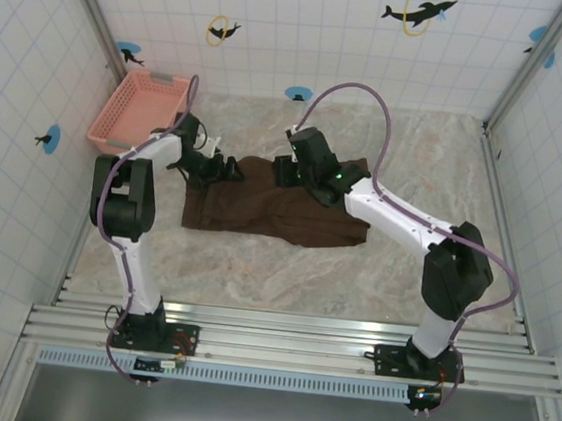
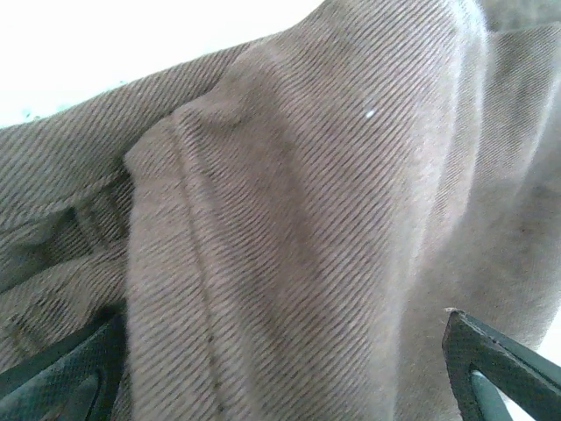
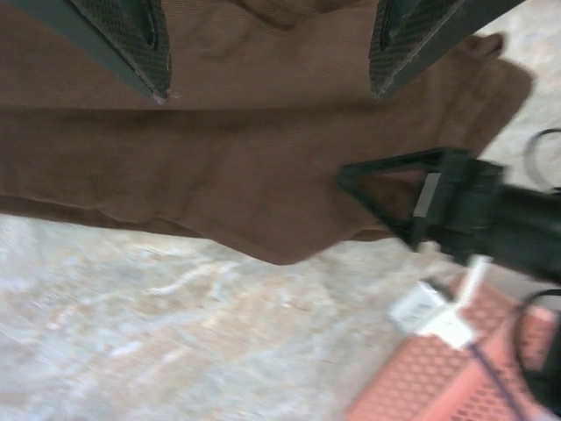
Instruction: Roll up the long pants
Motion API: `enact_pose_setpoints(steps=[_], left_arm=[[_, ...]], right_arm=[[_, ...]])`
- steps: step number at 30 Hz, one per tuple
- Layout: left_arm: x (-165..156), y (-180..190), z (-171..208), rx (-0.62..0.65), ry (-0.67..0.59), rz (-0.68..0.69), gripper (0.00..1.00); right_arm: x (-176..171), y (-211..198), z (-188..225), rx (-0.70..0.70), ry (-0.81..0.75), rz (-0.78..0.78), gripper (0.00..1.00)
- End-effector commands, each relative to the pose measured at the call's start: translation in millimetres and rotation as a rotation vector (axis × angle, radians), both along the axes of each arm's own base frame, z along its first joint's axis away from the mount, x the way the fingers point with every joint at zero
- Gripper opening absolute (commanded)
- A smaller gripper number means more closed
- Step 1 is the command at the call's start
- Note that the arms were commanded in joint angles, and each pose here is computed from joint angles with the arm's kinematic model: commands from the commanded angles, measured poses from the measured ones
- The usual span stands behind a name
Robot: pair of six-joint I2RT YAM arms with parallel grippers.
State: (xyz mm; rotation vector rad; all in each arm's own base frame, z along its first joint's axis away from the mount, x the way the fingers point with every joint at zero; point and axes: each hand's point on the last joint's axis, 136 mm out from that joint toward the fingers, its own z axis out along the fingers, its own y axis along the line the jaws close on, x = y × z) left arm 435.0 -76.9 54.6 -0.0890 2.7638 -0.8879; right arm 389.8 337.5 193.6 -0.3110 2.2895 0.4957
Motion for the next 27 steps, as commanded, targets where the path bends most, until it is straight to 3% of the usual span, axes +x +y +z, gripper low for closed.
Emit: enact_pose_setpoints(steps=[1, 3, 5, 6, 8, 16, 27], left_arm=[[14, -13, 22, -0.097, -0.065, -0.015, 0.93], [14, -15, 36, -0.114, -0.109, -0.022, 0.88], [16, -18, 52, -0.134, -0.172, -0.035, 0.67], [16, -20, 56, -0.140, -0.186, -0.037, 0.53], [18, -22, 58, -0.154, -0.190, -0.045, 0.01], [14, -26, 56, -0.188, -0.165, -0.058, 0.00], [6, 12, 108, 0.029, -0.267, -0.047, 0.00]], right_arm=[[12, -42, -63, -0.158, 0.143, -0.122, 0.63], [18, -51, -84, -0.174, 0.180, -0.144, 0.63], [20, -57, -102, -0.189, 0.211, -0.156, 0.63], [21, -58, -107, -0.193, 0.218, -0.160, 0.63], [22, -59, -116, -0.208, 0.228, -0.158, 0.62], [19, -79, -133, -0.256, 0.263, -0.204, 0.63], [17, -127, -146, -0.316, 0.306, -0.289, 0.63]])
